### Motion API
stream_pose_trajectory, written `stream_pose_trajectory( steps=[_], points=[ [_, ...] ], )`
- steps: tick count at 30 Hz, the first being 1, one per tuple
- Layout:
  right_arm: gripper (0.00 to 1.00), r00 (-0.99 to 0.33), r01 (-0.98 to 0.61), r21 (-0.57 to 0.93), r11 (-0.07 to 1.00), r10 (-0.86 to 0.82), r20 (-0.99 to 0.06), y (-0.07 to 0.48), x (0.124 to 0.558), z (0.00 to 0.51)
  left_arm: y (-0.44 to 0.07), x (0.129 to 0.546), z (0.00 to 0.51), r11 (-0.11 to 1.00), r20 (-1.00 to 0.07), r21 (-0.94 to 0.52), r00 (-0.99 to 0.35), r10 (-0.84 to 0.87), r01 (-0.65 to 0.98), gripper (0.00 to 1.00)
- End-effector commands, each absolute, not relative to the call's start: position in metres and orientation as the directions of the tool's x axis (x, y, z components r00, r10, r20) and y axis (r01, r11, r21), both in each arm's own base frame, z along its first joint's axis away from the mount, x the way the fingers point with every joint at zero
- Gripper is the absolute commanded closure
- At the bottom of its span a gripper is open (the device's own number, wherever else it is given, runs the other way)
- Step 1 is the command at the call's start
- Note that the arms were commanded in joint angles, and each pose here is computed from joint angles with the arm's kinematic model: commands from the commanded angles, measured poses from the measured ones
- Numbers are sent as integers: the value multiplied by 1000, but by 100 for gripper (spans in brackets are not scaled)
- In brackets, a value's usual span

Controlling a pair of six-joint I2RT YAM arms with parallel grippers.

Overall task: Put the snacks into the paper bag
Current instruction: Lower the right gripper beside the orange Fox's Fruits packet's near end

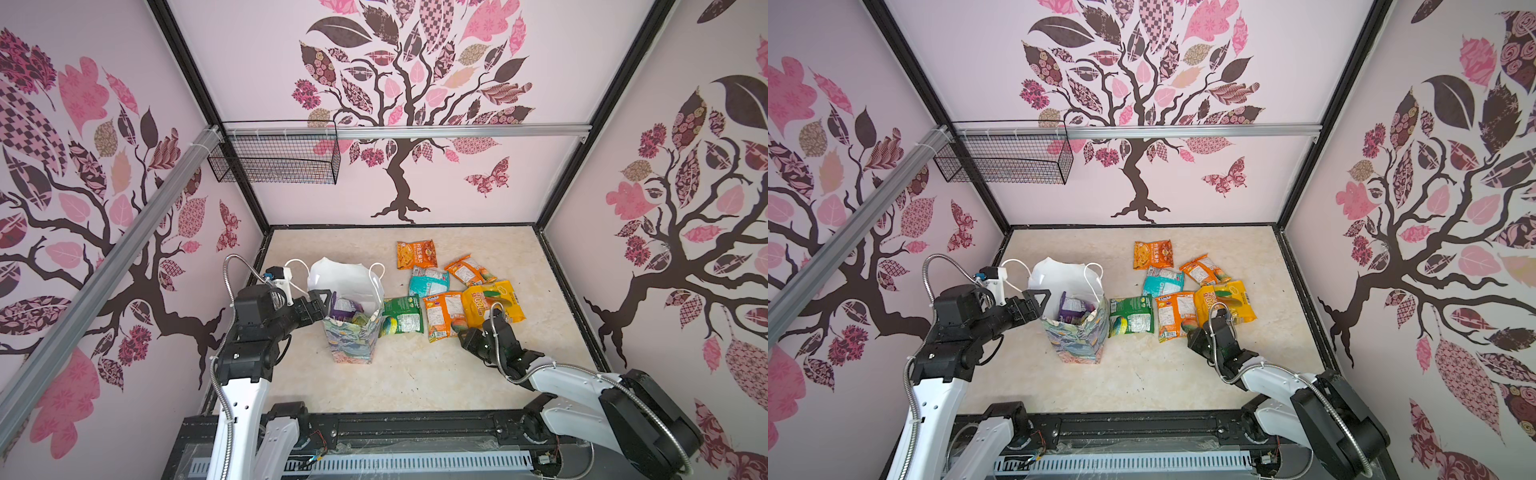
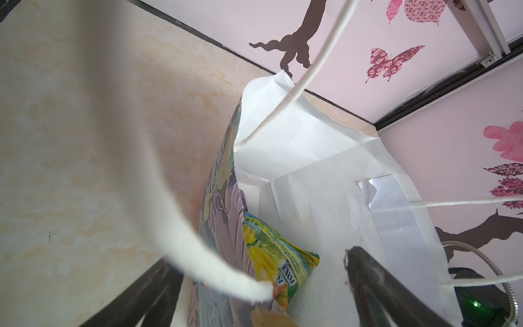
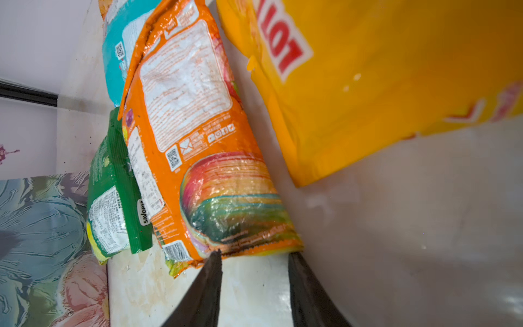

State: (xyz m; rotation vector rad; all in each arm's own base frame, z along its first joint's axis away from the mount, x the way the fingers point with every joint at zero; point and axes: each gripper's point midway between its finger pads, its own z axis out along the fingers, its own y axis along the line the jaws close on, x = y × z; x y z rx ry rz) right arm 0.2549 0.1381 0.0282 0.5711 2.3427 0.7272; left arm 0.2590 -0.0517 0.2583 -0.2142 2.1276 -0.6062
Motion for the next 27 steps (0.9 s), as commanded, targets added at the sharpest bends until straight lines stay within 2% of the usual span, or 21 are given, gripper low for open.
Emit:
stream_pose_trajectory(
  steps=[1, 11, 18, 19, 20, 21, 24, 27],
  points=[
    [67, -677, 205, 632, 747, 575, -460, 133, 261, 35, -51, 260, 248, 874, -717, -481, -604, -348, 68, 7],
    [100, -651, 93, 633, 769, 528, -545, 134, 261, 52, -50, 257, 250, 878, -723, -473, -600, -343, 68, 7],
    [100, -634, 62, 595, 801, 492, -596, 122, 249, 67, -51, 258, 246, 876, -713, -478, -611, -344, 64, 7],
    [91, -642, 56, 574, 817, 470, -606, 120, 247, 71, -52, 259, 245, 875, -709, -480, -616, -343, 65, 7],
    [72, -648, 54, 540, 840, 441, -621, 118, 247, 74, -52, 259, 244, 874, -705, -481, -622, -340, 67, 7],
    [60, -658, 58, 507, 860, 415, -628, 115, 247, 75, -53, 260, 243, 874, -702, -481, -627, -337, 69, 7],
    [43, -681, 43, 412, 910, 328, -654, 111, 249, 81, -53, 260, 241, 874, -694, -482, -636, -337, 63, 7],
    [37, -705, -16, 378, 926, 258, -661, 119, 254, 84, -52, 260, 241, 877, -698, -477, -634, -334, 63, 7]
  ],
)
